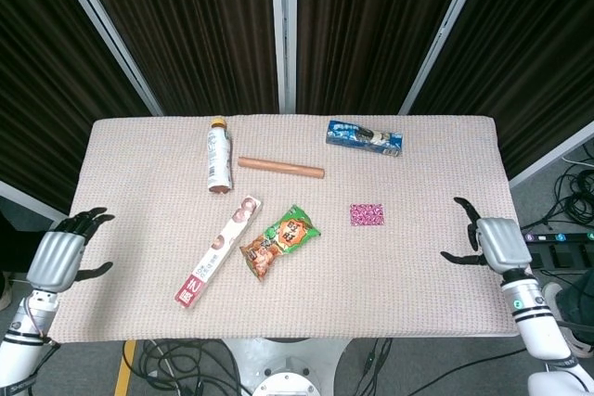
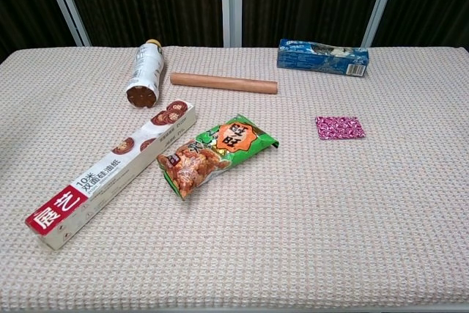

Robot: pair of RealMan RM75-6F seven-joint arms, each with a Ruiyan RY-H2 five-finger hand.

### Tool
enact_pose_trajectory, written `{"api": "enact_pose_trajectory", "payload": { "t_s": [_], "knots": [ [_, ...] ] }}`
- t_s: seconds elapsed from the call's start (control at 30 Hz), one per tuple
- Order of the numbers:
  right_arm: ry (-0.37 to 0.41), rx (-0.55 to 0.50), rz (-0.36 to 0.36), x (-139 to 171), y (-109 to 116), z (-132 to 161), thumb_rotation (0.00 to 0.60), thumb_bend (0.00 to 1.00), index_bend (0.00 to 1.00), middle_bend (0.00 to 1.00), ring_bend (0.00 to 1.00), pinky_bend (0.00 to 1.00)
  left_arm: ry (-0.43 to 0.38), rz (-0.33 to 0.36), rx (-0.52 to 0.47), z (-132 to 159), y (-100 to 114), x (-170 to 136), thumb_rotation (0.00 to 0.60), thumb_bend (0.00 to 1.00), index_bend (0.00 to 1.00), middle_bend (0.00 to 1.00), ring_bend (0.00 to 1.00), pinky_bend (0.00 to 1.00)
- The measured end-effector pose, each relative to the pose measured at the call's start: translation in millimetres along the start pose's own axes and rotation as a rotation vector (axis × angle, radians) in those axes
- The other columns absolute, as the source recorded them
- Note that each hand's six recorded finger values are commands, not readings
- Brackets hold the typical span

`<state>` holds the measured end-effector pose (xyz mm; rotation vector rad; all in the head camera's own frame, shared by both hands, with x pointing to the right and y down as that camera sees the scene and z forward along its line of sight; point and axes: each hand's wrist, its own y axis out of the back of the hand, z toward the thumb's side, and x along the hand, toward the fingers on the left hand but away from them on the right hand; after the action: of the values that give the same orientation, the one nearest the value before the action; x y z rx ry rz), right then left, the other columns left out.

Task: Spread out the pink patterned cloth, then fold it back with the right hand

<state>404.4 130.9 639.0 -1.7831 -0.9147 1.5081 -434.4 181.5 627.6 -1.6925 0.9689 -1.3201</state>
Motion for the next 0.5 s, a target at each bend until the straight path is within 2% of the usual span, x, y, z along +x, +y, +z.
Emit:
{"api": "enact_pose_trajectory", "payload": {
  "t_s": [0.03, 0.17, 0.33, 0.5],
  "knots": [
    [0.013, 0.003, 0.007, -4, 0, 8, 0.599, 0.14, 0.16, 0.99, 0.91, 0.97, 0.001, -0.001, -0.002, 0, 1, -1, 0.6, 0.03, 0.29, 0.29, 0.24, 0.34],
    [0.036, 0.005, 0.053, -15, -6, 30, 0.6, 0.32, 0.2, 1.0, 1.0, 0.99, -0.001, 0.003, -0.008, 2, 3, -5, 0.6, 0.03, 0.29, 0.29, 0.24, 0.33],
    [0.057, 0.015, 0.123, -29, -23, 56, 0.6, 0.52, 0.2, 1.0, 1.0, 1.0, -0.009, 0.003, -0.014, 5, 4, -6, 0.6, 0.03, 0.29, 0.29, 0.24, 0.34],
    [0.056, -0.018, 0.196, -40, -44, 78, 0.6, 0.66, 0.19, 1.0, 1.0, 1.0, -0.012, 0.003, -0.02, 5, 5, -9, 0.6, 0.03, 0.29, 0.29, 0.24, 0.33]
  ]
}}
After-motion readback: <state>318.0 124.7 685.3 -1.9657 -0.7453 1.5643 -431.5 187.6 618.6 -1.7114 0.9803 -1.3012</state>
